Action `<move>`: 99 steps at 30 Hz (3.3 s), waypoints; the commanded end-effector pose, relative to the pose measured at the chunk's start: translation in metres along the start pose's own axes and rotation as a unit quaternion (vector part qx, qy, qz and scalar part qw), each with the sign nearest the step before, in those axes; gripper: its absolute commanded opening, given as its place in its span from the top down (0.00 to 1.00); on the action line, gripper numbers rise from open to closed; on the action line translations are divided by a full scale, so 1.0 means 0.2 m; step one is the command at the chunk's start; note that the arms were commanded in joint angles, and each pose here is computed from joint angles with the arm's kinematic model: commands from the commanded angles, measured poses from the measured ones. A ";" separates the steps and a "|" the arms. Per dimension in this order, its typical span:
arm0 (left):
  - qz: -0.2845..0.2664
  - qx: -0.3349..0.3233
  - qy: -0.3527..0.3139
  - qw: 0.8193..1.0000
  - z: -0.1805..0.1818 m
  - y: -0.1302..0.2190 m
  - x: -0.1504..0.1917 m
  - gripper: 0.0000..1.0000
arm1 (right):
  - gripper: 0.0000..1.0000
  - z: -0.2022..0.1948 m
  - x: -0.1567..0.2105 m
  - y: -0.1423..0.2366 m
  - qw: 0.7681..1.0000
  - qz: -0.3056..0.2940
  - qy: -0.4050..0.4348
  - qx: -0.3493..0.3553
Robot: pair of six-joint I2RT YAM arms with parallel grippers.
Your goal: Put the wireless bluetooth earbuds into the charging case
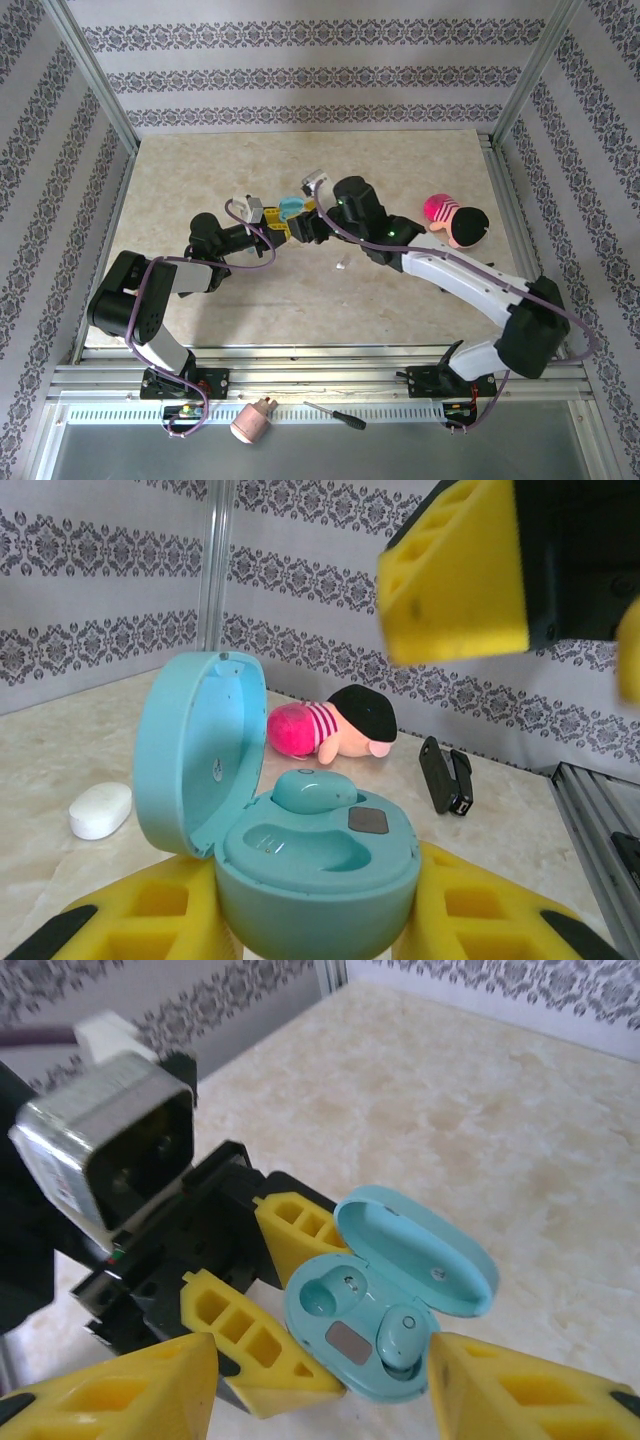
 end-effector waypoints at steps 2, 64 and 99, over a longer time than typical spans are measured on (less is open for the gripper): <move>-0.026 -0.002 -0.023 0.999 -0.01 0.02 -0.06 0.79 | 0.41 -0.04 -0.10 0.11 0.996 -0.074 -0.042 -0.018; -0.094 -0.263 -0.041 0.959 0.52 0.68 -0.32 0.80 | 0.84 0.09 0.74 -1.18 0.986 0.158 0.036 -0.022; -0.052 -0.156 -0.023 0.986 0.33 0.31 -0.15 0.80 | 0.78 -0.18 1.14 -0.36 0.959 0.273 -0.050 0.066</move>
Point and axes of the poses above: each hand's point on the last joint's axis, 136 mm out from that joint toward the fingers, its own y axis back along the fingers, its own z axis along the line the jaws close on, x = y × z, the point moved 1 cm from there along y, back along the fingers, and after that the axes turned 7 degrees about y, right-handed, at the moved point
